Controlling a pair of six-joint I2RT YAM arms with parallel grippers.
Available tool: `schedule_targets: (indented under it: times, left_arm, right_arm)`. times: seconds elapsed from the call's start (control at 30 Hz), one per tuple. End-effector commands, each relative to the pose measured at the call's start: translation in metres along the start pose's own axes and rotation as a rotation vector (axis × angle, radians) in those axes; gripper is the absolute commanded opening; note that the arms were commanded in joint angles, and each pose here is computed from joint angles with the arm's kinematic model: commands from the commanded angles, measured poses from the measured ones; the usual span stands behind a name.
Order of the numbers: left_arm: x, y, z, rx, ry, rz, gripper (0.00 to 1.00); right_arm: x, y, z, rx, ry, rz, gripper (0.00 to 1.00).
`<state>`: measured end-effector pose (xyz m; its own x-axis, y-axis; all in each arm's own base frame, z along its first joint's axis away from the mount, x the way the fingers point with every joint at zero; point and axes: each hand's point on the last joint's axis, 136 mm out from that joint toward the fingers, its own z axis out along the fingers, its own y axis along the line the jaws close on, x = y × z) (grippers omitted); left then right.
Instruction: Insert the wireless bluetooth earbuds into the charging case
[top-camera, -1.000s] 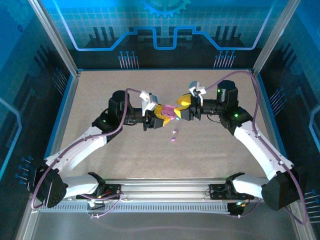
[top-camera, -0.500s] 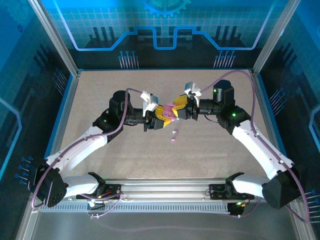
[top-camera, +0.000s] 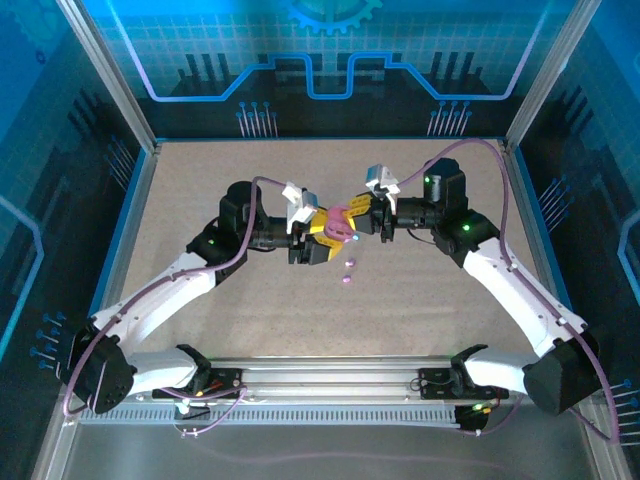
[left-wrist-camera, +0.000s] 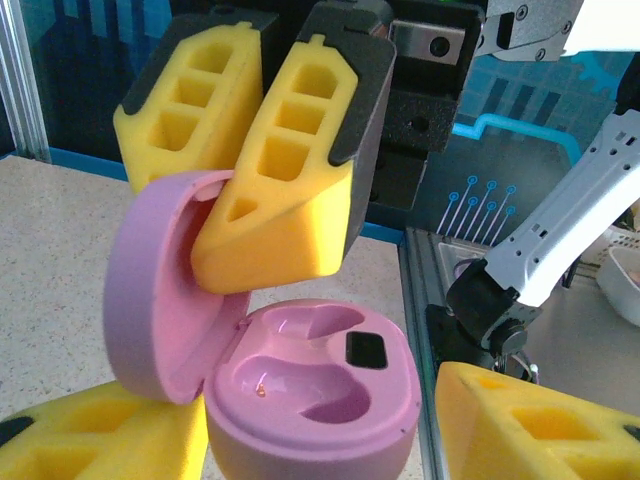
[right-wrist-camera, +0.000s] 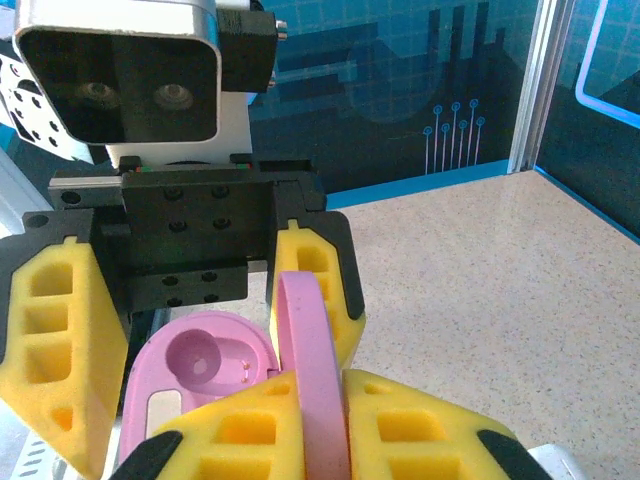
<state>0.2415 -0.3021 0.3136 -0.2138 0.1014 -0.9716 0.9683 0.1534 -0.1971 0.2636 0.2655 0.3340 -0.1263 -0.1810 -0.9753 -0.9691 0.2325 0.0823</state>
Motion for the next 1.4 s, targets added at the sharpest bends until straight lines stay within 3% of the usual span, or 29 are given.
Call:
schedule_targets:
  times: [0.0, 0.53, 0.9, 1.13, 1.37]
  left_arm:
    - [-0.0085, -0.0050, 0.0031, 0.035, -0.008, 0.016, 0.61]
    - [-0.0087, -0.0033, 0.0047, 0.034, -0.009, 0.010, 0.61]
    - [-0.0082, -0.0026, 0.0041, 0.027, -0.008, 0.013, 0.42]
    - [-0.0089, -0.0030, 0.0037, 0.026, -0.011, 0.020, 0.36]
    - [-0.0086, -0.0062, 0.0027, 0.035, -0.013, 0.038, 0.35]
  right_arm:
    - [-0.0129, 0.0050, -0.0015, 0.007, -0.022, -0.053, 0.15]
    - [-0.0117, 0.0051, 0.0010, 0.028, -0.018, -0.067, 0.16]
    - [-0.0123, 0.0064, 0.0006, 0.026, -0.019, -0.067, 0.18]
    - [-0.0114, 0.0064, 0.0005, 0.026, -0.016, -0.066, 0.19]
    - [-0.0119, 0.0004, -0.0008, 0.064, -0.008, -0.052, 0.30]
